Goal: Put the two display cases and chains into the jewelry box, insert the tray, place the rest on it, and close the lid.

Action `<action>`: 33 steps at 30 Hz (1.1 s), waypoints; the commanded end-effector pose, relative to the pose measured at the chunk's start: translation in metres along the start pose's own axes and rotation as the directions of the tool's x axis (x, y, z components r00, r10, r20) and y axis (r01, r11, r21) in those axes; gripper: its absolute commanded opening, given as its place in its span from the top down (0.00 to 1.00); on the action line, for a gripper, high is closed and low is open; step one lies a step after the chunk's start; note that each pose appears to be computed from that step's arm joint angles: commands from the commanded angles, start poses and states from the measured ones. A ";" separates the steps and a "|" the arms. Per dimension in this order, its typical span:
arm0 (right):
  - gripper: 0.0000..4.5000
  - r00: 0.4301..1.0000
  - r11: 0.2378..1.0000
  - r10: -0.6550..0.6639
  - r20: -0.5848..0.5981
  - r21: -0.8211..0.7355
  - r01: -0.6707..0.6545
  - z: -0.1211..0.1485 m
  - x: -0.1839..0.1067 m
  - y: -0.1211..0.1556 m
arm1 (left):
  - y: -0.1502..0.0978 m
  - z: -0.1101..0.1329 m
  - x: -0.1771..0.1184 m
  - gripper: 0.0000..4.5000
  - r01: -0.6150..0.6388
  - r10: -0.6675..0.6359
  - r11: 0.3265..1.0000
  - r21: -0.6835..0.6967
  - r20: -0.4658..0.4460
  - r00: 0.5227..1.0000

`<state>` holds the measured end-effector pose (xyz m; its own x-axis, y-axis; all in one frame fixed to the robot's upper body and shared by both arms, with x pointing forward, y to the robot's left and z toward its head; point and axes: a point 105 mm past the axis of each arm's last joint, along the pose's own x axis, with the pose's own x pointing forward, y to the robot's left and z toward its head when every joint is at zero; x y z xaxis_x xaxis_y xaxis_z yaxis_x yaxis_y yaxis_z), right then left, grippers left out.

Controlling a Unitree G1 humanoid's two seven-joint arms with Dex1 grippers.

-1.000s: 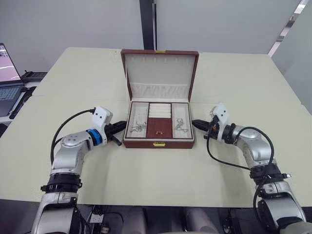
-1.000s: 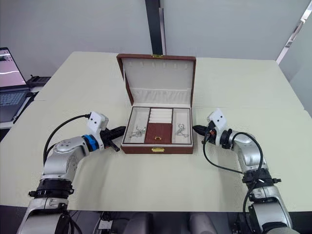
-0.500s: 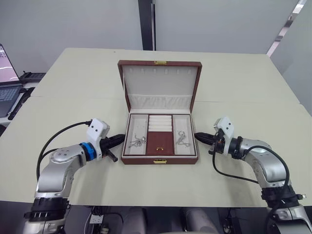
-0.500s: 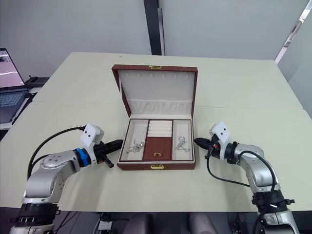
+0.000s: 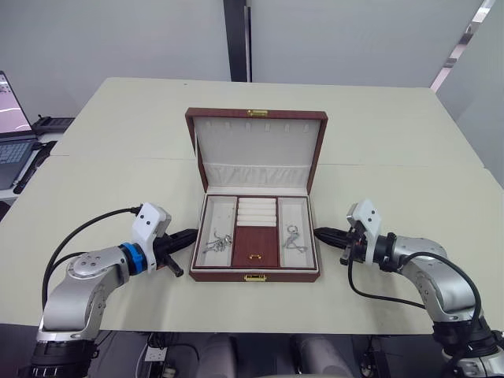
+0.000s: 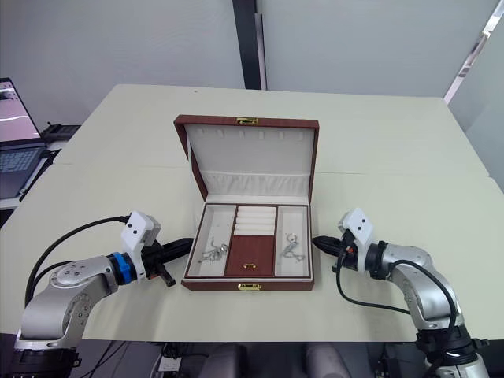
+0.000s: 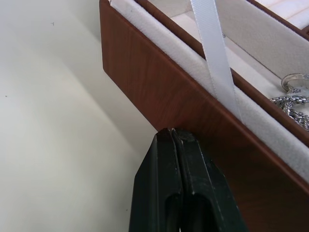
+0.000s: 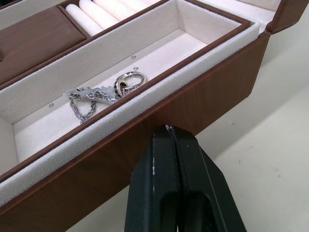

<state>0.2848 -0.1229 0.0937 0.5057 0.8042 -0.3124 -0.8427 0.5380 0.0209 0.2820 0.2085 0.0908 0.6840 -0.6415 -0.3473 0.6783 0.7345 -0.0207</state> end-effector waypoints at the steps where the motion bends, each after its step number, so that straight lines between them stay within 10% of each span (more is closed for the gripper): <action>1: 1.00 0.993 0.994 0.101 0.058 -0.043 -0.099 0.017 0.008 0.017 | -0.012 0.016 0.010 1.00 0.078 -0.081 0.996 0.037 0.078 0.994; 16: 1.00 0.998 0.997 -0.050 0.048 -0.052 0.053 0.011 -0.018 -0.027 | 0.002 0.030 -0.039 1.00 -0.129 0.098 0.987 0.095 0.275 0.956; 24: 1.00 0.990 0.985 -0.127 0.061 -0.110 0.133 0.018 -0.023 -0.075 | -0.043 0.045 -0.089 1.00 -0.188 0.116 0.978 0.092 0.508 0.853; 33: 1.00 0.964 0.959 -0.219 0.151 -0.147 0.241 0.051 -0.014 -0.132 | -0.092 0.045 -0.122 1.00 -0.215 0.117 0.967 0.133 0.519 0.847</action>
<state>0.3919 -0.1893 0.1339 0.6776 0.7063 -0.2050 -0.7351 0.6589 -0.1595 0.1556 0.2127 0.1657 0.8135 -0.5612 0.1527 0.5462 0.8274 0.1306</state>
